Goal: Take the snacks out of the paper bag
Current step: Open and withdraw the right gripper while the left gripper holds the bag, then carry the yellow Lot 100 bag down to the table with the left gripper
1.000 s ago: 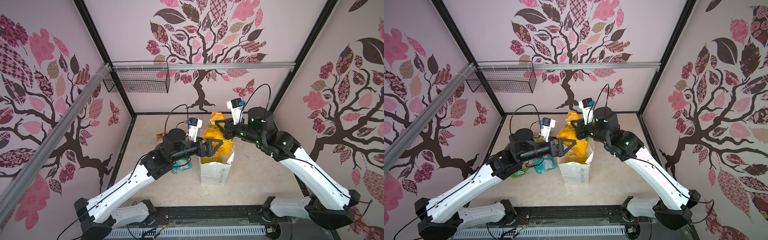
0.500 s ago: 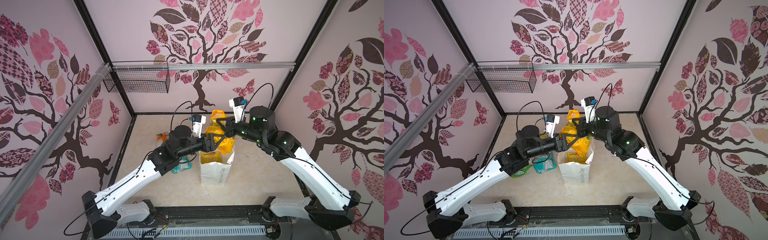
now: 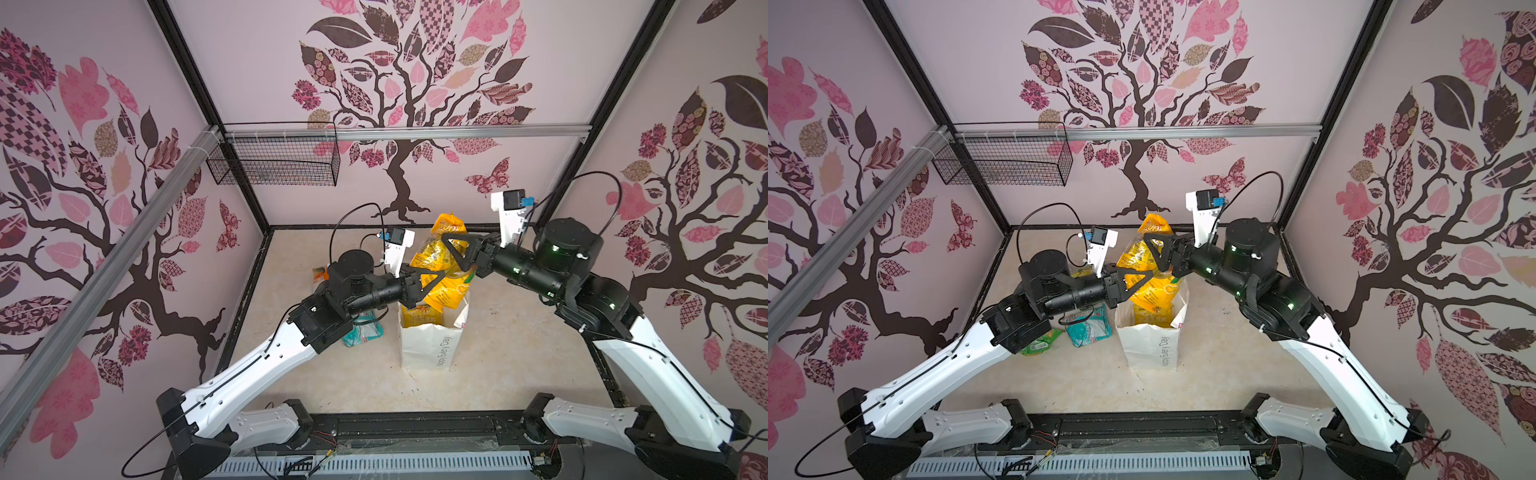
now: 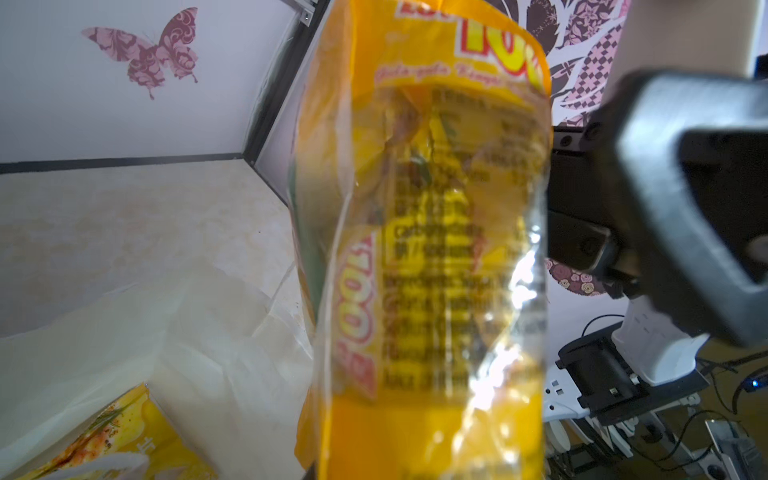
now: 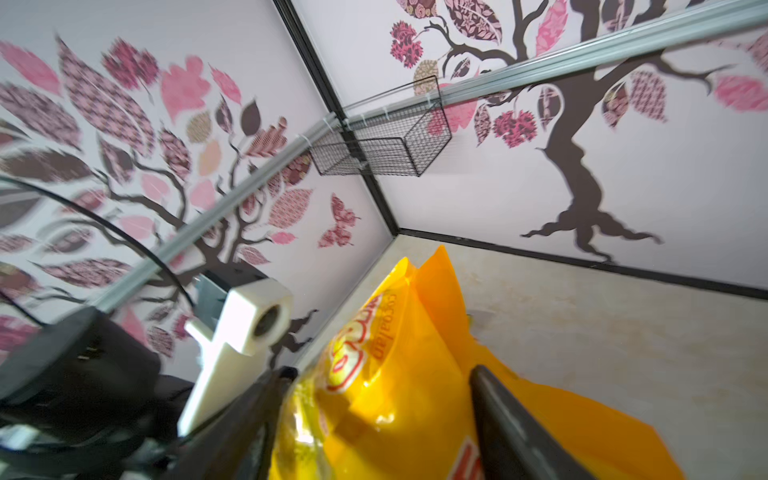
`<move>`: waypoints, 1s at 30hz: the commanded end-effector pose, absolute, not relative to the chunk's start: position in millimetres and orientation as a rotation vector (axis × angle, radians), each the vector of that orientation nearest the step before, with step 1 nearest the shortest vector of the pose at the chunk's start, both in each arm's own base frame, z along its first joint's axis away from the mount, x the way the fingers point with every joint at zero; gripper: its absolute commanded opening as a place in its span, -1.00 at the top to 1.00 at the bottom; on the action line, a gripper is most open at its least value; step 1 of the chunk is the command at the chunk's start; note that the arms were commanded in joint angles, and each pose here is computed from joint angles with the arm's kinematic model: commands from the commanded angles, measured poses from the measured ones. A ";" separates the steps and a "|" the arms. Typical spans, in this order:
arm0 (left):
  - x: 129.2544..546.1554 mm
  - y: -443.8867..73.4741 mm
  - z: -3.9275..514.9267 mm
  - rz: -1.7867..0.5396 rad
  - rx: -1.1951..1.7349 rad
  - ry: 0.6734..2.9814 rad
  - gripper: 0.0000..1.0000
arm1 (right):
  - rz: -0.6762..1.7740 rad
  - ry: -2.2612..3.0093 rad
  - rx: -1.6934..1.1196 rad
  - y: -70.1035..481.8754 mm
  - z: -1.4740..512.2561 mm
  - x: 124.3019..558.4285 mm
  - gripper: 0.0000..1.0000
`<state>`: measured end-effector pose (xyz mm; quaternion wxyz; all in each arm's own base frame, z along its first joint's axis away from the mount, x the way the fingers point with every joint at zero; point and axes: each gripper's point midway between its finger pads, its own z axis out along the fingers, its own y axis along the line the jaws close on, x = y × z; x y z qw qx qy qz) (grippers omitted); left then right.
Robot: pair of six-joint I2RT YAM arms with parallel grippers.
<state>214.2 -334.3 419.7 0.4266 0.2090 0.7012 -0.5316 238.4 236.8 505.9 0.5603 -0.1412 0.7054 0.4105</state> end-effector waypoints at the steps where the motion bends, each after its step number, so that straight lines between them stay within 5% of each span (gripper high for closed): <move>1: 194.5 -319.7 484.4 -1.332 0.598 1.497 0.81 | 1.064 1.486 -0.370 224.1 550.0 205.0 -0.97; 15: 152.2 -254.9 493.2 -1.129 0.680 1.335 0.77 | 0.985 1.318 -0.193 169.3 544.4 190.1 -0.99; 30: 170.2 -144.6 373.5 -0.936 0.099 1.596 0.72 | 0.838 1.604 -0.120 187.2 430.4 238.1 -0.99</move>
